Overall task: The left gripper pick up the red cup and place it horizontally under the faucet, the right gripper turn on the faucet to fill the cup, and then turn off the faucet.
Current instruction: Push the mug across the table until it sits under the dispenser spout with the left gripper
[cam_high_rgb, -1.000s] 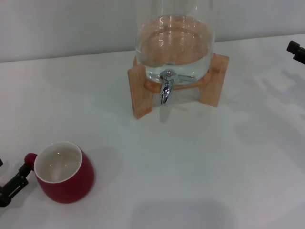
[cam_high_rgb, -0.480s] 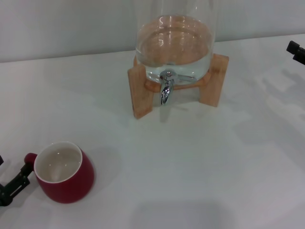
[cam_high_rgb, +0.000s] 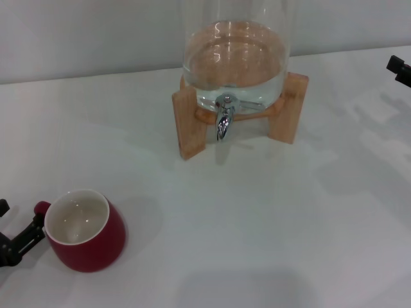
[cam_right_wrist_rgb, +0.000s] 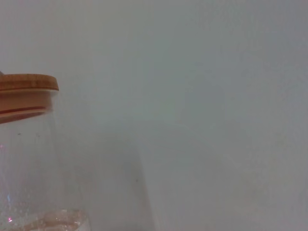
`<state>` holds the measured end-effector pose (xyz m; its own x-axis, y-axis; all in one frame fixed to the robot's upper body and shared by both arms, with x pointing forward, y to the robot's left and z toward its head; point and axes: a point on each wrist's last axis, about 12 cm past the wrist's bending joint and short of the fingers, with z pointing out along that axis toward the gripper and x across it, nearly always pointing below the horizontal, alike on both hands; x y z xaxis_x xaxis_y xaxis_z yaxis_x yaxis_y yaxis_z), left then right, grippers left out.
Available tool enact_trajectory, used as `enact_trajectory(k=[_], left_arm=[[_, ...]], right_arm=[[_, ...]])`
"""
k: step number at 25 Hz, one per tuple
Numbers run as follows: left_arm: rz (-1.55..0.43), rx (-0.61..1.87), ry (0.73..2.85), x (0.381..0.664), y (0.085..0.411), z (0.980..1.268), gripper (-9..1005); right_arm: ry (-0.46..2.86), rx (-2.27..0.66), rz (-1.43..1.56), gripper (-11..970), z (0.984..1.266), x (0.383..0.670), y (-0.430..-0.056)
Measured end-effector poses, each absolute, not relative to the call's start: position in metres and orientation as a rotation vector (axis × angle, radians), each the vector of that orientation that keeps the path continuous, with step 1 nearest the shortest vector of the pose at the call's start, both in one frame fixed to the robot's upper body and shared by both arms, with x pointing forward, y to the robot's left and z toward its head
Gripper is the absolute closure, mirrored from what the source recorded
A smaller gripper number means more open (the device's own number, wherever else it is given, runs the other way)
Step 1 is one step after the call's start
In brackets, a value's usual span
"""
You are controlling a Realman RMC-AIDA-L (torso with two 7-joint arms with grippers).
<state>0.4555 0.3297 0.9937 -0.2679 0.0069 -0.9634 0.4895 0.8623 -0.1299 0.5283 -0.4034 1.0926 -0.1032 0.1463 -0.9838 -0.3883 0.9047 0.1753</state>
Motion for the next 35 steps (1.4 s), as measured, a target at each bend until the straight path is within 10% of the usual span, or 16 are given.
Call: enact_trajectory(k=[25, 35], left_arm=[[-0.493, 0.387, 1.787, 0.4637, 0.3259, 0.9963, 154], [-0.491, 0.383, 1.79, 0.4645, 0.3267, 0.9965, 586]], right_arm=[[1.618, -0.189, 0.443, 161, 1.0932, 0.5314, -0.4034], [1.62, -0.184, 0.437, 161, 1.0932, 0.5324, -0.4038]])
